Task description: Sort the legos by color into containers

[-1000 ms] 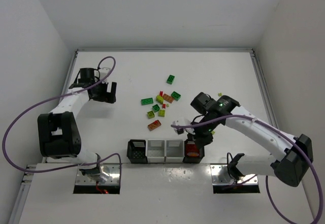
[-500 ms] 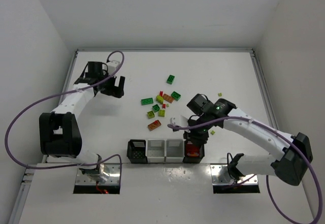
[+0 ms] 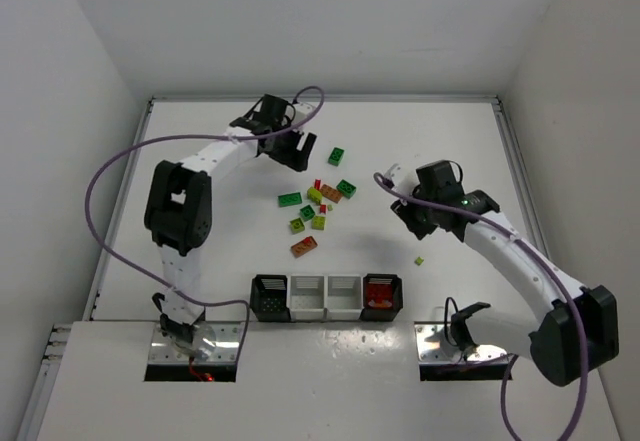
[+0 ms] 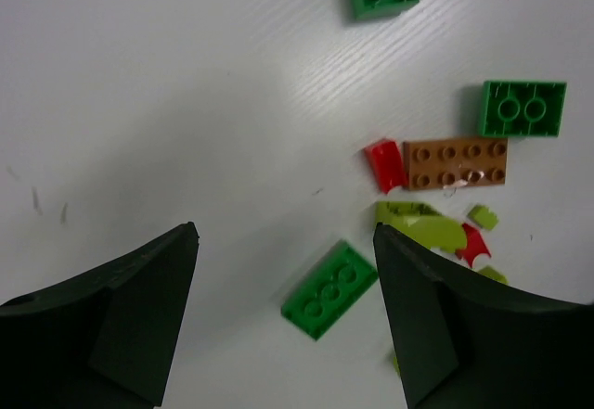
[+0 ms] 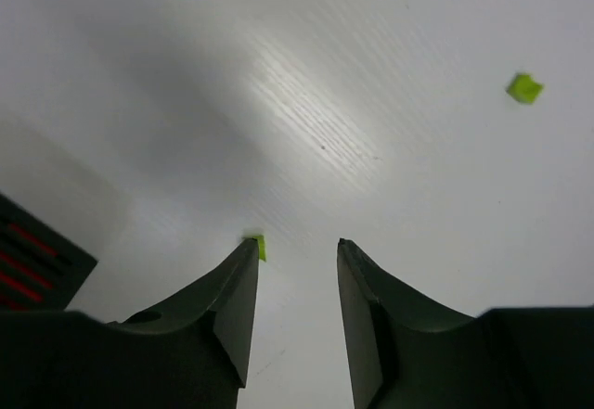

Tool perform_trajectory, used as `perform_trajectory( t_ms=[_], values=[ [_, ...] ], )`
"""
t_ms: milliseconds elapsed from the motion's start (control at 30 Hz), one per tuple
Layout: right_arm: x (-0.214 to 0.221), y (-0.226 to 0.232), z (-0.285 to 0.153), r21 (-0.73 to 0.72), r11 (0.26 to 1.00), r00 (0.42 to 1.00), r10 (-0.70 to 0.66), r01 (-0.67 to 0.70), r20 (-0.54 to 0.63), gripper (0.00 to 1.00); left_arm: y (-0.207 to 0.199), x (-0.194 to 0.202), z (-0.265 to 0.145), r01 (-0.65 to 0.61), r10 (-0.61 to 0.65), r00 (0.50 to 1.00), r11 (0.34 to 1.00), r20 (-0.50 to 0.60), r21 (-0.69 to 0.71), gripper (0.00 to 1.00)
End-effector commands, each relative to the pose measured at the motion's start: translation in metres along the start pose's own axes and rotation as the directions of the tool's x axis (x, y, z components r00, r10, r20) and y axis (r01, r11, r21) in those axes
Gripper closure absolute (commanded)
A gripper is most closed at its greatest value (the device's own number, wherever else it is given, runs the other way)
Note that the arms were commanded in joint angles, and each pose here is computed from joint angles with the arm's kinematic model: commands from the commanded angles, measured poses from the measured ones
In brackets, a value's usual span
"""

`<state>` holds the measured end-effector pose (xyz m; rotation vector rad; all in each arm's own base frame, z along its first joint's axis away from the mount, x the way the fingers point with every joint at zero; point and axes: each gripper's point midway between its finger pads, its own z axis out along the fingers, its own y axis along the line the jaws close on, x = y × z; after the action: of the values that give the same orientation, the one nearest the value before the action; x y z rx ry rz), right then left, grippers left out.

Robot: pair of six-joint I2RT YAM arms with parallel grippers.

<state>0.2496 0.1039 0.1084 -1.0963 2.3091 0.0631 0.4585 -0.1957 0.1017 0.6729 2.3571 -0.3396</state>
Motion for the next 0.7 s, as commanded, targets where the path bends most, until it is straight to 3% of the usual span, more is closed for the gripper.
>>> perform_trajectory(
  t_ms=[0,133,333,667],
  values=[
    [0.007,-0.031,0.011,0.133,0.974,0.983,0.183,-0.183,0.013,0.59,-0.012,-0.026,0.011,0.005,-0.004,1.0,1.0,0.018,-0.015,0.18],
    [0.024,-0.048,0.022,0.16,0.914,0.926,0.378,-0.373,-0.003,0.55,-0.026,-0.022,0.036,-0.016,0.016,1.0,0.999,-0.023,-0.034,0.19],
    [0.034,-0.08,0.03,0.159,0.835,0.846,0.533,-0.528,0.009,0.54,-0.036,-0.012,0.049,-0.018,0.015,0.998,0.999,-0.066,-0.05,0.19],
    [0.032,-0.099,0.032,0.051,0.765,0.766,0.641,-0.642,0.039,0.54,-0.054,0.003,0.062,-0.029,0.024,0.994,0.999,-0.107,-0.043,0.28]
  ],
)
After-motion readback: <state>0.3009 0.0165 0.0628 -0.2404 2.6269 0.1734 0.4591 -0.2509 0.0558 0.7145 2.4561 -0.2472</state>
